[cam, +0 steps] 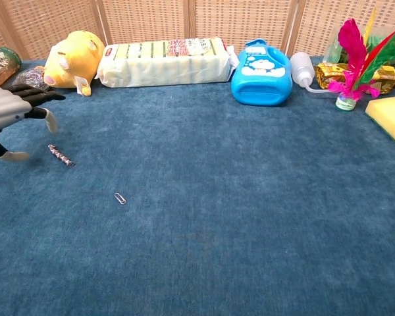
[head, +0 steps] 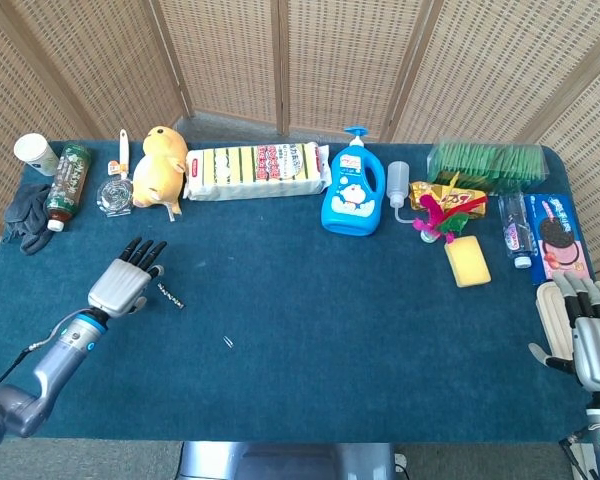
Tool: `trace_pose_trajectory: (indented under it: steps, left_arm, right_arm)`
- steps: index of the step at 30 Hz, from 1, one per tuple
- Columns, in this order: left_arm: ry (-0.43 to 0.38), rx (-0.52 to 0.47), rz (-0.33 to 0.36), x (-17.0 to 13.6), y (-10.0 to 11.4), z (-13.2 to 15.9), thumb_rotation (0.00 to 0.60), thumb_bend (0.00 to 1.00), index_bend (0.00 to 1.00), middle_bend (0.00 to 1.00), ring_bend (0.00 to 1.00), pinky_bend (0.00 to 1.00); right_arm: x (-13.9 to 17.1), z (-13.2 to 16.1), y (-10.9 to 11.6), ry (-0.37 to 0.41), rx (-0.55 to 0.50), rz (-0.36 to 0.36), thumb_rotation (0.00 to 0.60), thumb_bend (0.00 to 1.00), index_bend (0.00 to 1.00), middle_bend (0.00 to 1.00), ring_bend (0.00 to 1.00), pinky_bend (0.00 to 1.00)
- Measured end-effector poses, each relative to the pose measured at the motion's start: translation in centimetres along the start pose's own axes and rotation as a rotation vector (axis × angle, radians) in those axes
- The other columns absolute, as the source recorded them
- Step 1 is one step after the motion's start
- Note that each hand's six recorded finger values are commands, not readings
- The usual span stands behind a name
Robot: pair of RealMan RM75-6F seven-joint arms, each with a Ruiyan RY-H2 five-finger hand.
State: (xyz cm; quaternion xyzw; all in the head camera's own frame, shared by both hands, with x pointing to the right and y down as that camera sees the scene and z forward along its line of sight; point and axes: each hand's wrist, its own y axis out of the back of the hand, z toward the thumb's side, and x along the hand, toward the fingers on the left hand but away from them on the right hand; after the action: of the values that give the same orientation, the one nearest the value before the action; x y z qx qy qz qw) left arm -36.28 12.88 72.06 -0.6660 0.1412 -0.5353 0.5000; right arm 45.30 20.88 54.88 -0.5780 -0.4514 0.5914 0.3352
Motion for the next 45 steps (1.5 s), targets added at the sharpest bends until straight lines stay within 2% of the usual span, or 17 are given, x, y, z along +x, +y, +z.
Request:
trace_pose_trajectory:
  steps: [8,21,31,45]
  left_arm:
    - [-0.001,0.025,0.013,0.6,0.2,1.2,0.600,0.47,0.38,0.00,0.00,0.01]
    - [0.003,0.044,0.000,0.7,-0.5,2.0,0.600,0.51,0.40,0.00,0.00,0.03]
    - [0.009,0.056,0.004,1.0,-0.6,2.3,0.600,0.62,0.41,0.00,0.00,0.03]
    - [0.009,0.077,-0.005,1.2,-0.4,2.5,0.600,0.63,0.41,0.00,0.00,0.03]
  right_arm:
    - [0.0,0.0,0.0,0.004,-0.003,0.002,0.600,0.07,0.00,0.00,0.00,0.00]
    - [0.0,0.0,0.0,0.004,-0.002,0.003,0.600,0.07,0.00,0.00,0.00,0.00]
    - [0.0,0.0,0.1,0.004,0.000,0.000,0.600,0.07,0.00,0.00,0.00,0.00]
    - [0.0,0.1,0.0,0.005,0.000,0.003,0.600,0.07,0.00,0.00,0.00,0.00]
